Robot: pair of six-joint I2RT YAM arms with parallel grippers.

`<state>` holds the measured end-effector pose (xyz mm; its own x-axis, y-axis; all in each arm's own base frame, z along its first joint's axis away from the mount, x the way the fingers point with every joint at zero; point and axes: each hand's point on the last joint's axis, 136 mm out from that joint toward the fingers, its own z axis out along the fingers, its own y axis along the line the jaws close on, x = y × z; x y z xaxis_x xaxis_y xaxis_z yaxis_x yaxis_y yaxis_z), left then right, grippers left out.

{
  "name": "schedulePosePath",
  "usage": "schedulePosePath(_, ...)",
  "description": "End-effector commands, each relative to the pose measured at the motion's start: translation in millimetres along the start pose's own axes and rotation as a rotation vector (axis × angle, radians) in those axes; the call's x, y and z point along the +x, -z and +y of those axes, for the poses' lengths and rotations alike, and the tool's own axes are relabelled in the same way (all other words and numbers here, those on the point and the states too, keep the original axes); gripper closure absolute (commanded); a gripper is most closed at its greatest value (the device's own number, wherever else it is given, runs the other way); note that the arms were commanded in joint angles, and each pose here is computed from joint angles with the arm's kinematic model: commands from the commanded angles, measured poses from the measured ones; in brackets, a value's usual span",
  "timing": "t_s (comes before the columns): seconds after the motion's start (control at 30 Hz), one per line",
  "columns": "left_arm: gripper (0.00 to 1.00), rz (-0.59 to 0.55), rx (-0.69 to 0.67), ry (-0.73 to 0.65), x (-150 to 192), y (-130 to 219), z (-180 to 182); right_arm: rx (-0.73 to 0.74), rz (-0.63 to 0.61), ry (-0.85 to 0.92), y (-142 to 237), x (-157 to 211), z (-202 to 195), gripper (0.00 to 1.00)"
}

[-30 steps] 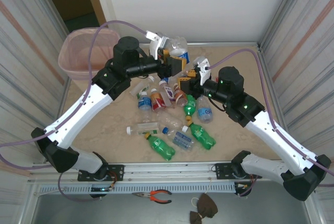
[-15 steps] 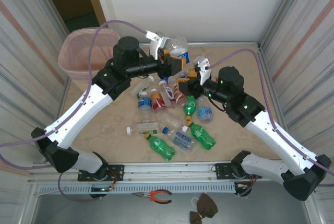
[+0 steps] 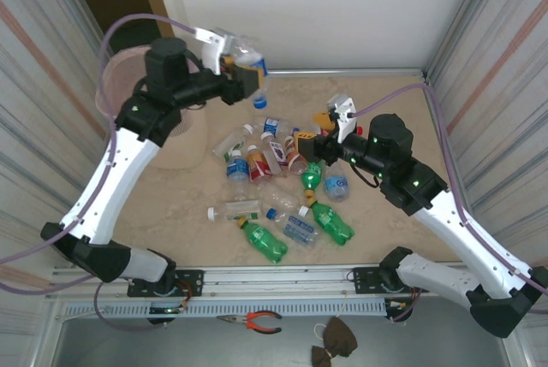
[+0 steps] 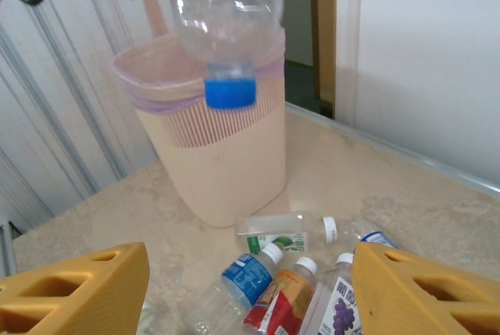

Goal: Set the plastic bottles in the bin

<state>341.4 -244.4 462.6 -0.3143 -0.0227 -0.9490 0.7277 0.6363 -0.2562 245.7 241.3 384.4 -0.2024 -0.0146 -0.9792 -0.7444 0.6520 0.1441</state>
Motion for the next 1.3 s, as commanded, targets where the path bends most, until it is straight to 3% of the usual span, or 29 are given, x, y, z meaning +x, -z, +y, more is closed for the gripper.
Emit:
schedulePosePath(0.0, 0.46, -0.005, -0.113, -0.072, -18.8, 39.4, 24.4, 0.013, -0.023, 0.027, 7.7, -13.2, 1.8, 0.32)
schedulePosePath(0.27, 0.46, 0.069, -0.384, -0.043, -19.6, 90.7, 115.8, 0.016, -0.014, 0.033, 5.0, -14.0, 1.0, 0.31)
schedulePosePath(0.57, 0.46, 0.249, -0.598, 0.021, 23.7, 116.2, 204.1, 0.02, -0.006, 0.035, 2.6, -15.5, 0.3, 0.31)
schedulePosePath(0.73, 0.46, 0.368, -0.618, 0.066, 56.8, 108.2, 232.8, 0.027, 0.0, 0.033, 2.3, -13.2, -0.9, 0.31)
schedulePosePath(1.27, 0.46, 0.691, -0.49, 0.305, 189.1, 62.8, 282.0, 0.043, 0.008, 0.027, 5.6, -6.6, -3.8, 0.31)
